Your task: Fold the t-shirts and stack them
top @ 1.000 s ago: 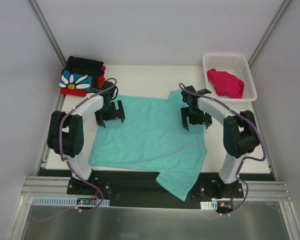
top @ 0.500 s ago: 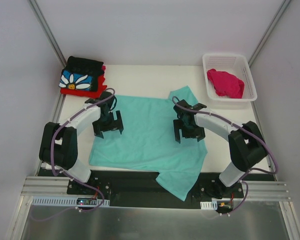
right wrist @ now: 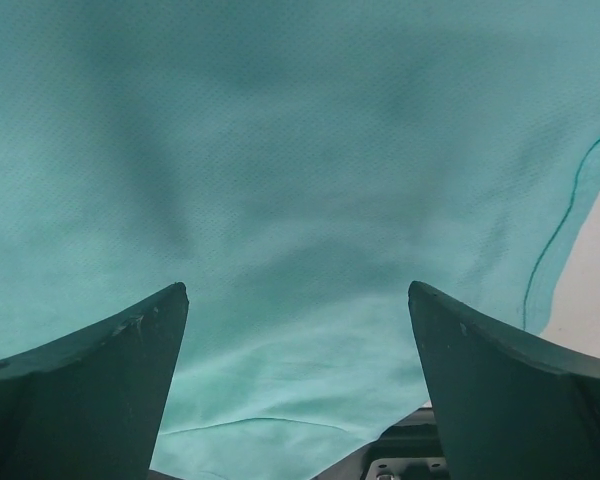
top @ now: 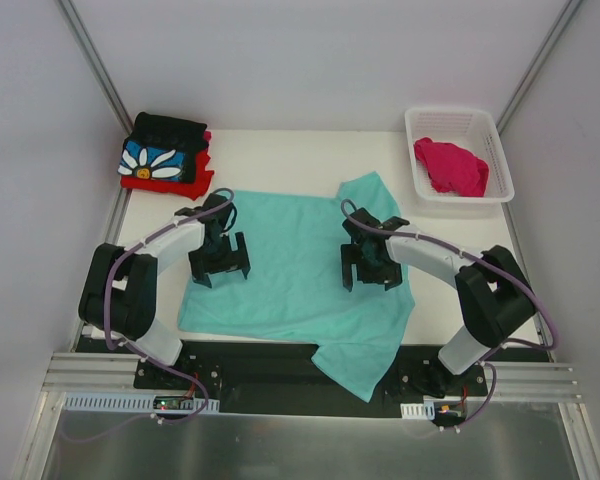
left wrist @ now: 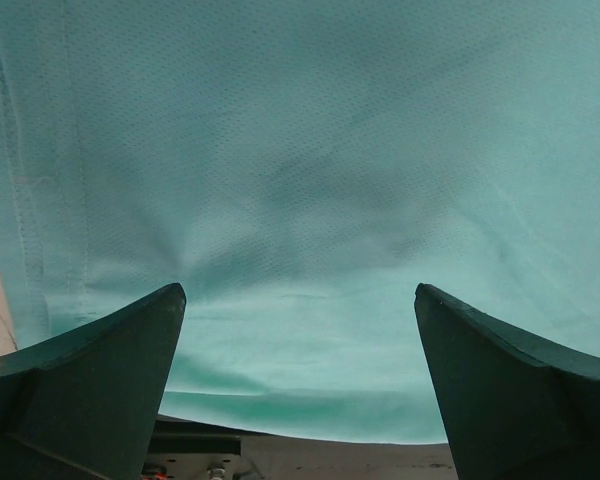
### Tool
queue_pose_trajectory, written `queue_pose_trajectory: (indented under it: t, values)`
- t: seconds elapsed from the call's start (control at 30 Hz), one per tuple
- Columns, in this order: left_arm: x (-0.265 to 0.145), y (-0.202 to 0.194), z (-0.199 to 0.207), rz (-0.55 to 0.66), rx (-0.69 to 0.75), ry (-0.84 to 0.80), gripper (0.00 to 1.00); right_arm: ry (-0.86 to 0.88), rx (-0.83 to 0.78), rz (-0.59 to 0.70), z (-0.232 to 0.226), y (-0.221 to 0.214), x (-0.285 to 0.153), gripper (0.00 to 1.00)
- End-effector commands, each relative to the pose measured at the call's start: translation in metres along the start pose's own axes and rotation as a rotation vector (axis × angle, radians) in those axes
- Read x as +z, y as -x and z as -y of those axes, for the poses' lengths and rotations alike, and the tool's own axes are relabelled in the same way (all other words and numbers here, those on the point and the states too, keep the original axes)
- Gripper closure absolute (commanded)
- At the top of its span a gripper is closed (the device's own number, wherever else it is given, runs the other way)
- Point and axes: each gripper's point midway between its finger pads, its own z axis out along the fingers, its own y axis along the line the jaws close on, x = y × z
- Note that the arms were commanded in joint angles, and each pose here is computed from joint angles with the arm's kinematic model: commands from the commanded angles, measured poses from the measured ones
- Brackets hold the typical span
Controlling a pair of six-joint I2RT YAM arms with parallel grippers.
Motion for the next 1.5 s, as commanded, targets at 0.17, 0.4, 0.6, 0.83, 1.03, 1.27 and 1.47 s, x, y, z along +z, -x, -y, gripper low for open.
queue_pose_trajectory:
  t: [0.17, 0.4, 0.6, 0.83, 1.03, 1.27, 1.47]
  values:
    - [0.009, -0.005, 0.0, -0.021, 0.005, 0.035, 0.01, -0.005, 0.014, -0.029, -0.009, -0.008, 0.015, 0.04]
    - [0.021, -0.003, -0.002, -0.048, 0.008, 0.073, 0.01, -0.006, 0.009, -0.038, -0.015, -0.001, 0.025, 0.04]
    - [0.029, 0.004, 0.001, -0.059, 0.01, 0.079, 0.01, -0.011, 0.001, -0.047, -0.018, 0.008, 0.031, 0.04]
    - [0.035, 0.026, 0.013, -0.04, 0.008, 0.078, 0.01, -0.007, 0.007, -0.034, -0.012, 0.035, 0.03, 0.04]
    - [0.041, 0.048, 0.023, -0.029, 0.01, 0.072, 0.01, 0.002, 0.05, -0.021, 0.012, 0.066, 0.028, 0.04]
    - [0.03, 0.089, 0.03, 0.013, 0.004, 0.052, 0.01, 0.005, 0.054, -0.02, 0.04, 0.095, 0.024, 0.04]
    - [0.015, 0.141, 0.031, 0.067, -0.034, 0.046, 0.01, 0.015, 0.061, -0.006, 0.051, 0.131, 0.02, 0.04]
